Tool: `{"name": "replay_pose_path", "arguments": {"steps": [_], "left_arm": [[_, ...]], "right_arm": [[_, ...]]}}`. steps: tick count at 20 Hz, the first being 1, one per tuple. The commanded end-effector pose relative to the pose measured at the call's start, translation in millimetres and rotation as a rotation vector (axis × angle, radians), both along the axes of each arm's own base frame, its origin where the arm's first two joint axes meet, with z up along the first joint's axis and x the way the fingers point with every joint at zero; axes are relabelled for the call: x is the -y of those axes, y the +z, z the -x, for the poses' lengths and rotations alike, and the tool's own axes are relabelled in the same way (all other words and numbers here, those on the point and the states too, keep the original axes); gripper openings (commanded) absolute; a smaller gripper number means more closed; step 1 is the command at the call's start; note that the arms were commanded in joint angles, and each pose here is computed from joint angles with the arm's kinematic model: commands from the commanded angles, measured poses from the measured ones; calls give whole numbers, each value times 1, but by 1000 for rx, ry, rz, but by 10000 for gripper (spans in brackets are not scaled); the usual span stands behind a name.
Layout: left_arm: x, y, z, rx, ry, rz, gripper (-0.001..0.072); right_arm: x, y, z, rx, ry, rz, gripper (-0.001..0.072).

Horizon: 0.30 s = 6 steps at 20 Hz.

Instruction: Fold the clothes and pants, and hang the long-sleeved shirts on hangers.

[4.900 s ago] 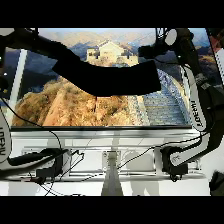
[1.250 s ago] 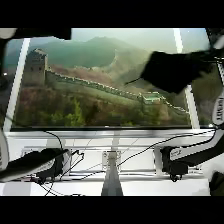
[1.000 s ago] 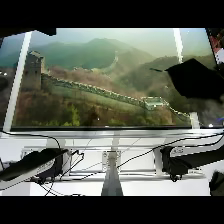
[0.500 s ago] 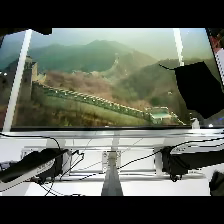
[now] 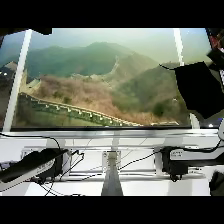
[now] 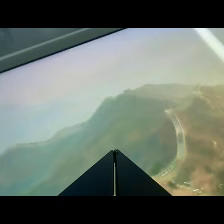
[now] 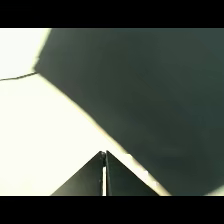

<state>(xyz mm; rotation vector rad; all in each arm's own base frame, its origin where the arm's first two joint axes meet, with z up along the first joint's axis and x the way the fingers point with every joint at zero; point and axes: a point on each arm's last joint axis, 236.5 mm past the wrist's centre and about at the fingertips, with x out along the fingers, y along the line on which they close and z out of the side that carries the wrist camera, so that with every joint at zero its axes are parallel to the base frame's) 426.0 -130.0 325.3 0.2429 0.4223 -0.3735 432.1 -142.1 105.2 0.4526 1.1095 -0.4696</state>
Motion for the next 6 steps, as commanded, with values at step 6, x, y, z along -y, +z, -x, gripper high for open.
{"name": "replay_pose_path", "arguments": {"steps": [6], "left_arm": [[0,-1,0,-1,1,-1,10]], "right_arm": [[-234,109,15,279,598,74,24]]}}
